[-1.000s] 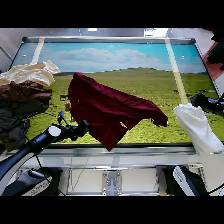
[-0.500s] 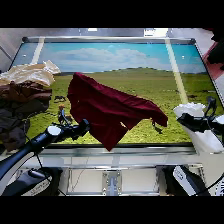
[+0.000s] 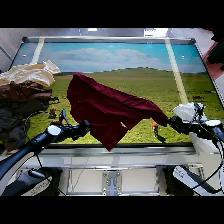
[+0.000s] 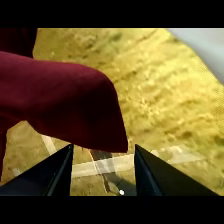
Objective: Fold the shirts.
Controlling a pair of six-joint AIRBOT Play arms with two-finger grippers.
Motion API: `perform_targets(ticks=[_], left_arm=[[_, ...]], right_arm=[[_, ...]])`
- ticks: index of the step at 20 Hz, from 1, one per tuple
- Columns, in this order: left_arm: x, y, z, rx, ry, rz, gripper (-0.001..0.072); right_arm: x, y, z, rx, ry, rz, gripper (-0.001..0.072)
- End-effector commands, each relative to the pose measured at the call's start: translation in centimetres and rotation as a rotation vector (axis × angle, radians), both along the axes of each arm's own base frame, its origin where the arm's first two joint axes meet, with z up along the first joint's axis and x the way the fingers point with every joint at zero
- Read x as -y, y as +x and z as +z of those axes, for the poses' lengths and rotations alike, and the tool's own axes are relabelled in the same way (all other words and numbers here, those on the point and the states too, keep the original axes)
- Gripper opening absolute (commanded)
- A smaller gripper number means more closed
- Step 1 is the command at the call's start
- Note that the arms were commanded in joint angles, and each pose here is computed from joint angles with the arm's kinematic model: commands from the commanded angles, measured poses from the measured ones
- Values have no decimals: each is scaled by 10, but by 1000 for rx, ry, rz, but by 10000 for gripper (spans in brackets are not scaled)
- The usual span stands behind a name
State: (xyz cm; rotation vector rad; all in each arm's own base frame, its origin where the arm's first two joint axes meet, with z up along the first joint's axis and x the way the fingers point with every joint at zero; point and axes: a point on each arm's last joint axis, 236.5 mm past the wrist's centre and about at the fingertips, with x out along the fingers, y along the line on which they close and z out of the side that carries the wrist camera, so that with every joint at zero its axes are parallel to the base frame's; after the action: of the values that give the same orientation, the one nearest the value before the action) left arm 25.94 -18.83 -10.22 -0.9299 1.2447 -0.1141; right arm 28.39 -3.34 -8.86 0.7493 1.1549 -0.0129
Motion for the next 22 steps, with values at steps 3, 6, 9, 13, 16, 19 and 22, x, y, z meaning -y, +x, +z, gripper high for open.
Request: perform_targets(ticks=[3,6,9,13,16,19,22], left_arm=[[0,0,0,1,0,-2,11],[0,0,0,1,0,-1,11],[0,0,0,1,0,-1,11],[0,0,0,1,0,-1,11],[-2,6,3,23,8,2,11],[-2,40,38,178,26,-55,10],[-11,88,121,422,46,-112,10]], right_arm=[[12,10,-11,23,-33,-33,457],[-4,8,-19,9,35,14,451],[-24,17,-17,41,71,62,450],[-41,27,-17,65,47,98,366],[-48,33,-7,85,92,93,33],[-61,42,24,120,147,182,33],[-64,59,86,235,135,254,32]])
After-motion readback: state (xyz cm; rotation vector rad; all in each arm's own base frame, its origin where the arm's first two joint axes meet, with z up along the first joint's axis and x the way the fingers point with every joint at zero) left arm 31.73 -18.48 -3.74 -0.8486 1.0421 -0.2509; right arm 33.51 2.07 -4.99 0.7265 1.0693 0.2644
